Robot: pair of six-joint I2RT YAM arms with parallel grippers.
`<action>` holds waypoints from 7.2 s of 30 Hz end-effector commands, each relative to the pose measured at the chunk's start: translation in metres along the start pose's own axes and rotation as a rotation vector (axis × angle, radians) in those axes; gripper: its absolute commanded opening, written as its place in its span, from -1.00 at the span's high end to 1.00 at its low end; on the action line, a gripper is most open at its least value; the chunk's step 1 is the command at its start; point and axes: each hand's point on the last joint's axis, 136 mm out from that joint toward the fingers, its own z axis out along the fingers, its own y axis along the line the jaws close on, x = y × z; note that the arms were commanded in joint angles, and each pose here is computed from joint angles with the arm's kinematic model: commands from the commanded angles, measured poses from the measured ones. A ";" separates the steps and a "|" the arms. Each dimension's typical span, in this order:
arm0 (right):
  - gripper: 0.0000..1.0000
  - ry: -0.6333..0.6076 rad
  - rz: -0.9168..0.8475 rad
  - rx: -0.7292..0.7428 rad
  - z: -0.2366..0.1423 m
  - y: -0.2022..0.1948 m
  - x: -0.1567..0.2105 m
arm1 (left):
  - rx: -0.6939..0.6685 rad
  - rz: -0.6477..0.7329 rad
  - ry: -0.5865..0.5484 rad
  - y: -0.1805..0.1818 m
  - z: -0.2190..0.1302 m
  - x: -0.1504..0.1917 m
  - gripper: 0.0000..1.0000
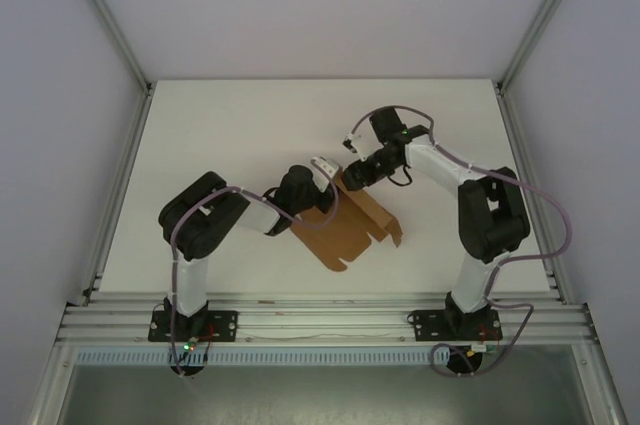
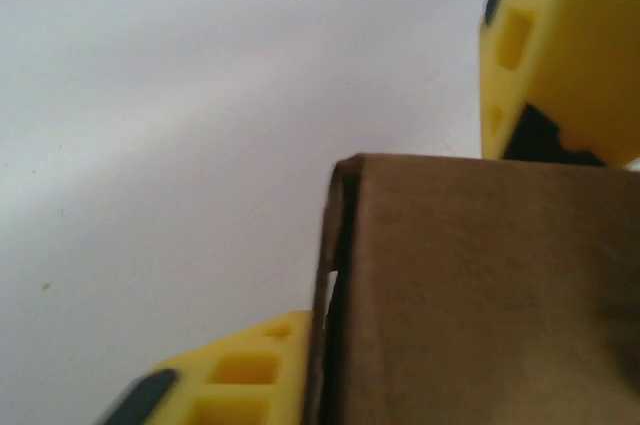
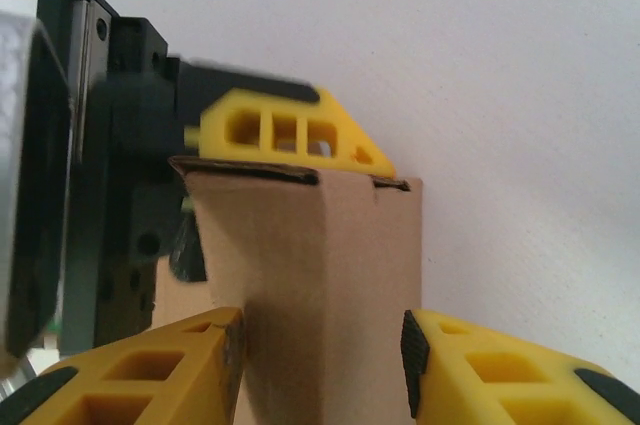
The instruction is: Assemble paper box
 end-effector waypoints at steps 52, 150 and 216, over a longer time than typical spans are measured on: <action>-0.52 -0.156 0.180 0.307 -0.061 -0.028 -0.010 | -0.414 -0.142 -0.053 0.066 -0.028 -0.026 1.00; -0.77 -0.759 0.567 -0.010 -0.076 0.007 -0.015 | -0.437 -0.628 -0.132 0.065 -0.090 -0.084 1.00; -0.25 -0.472 0.235 0.050 -0.128 0.021 -0.001 | -0.342 -0.514 -0.048 0.058 -0.089 -0.074 1.00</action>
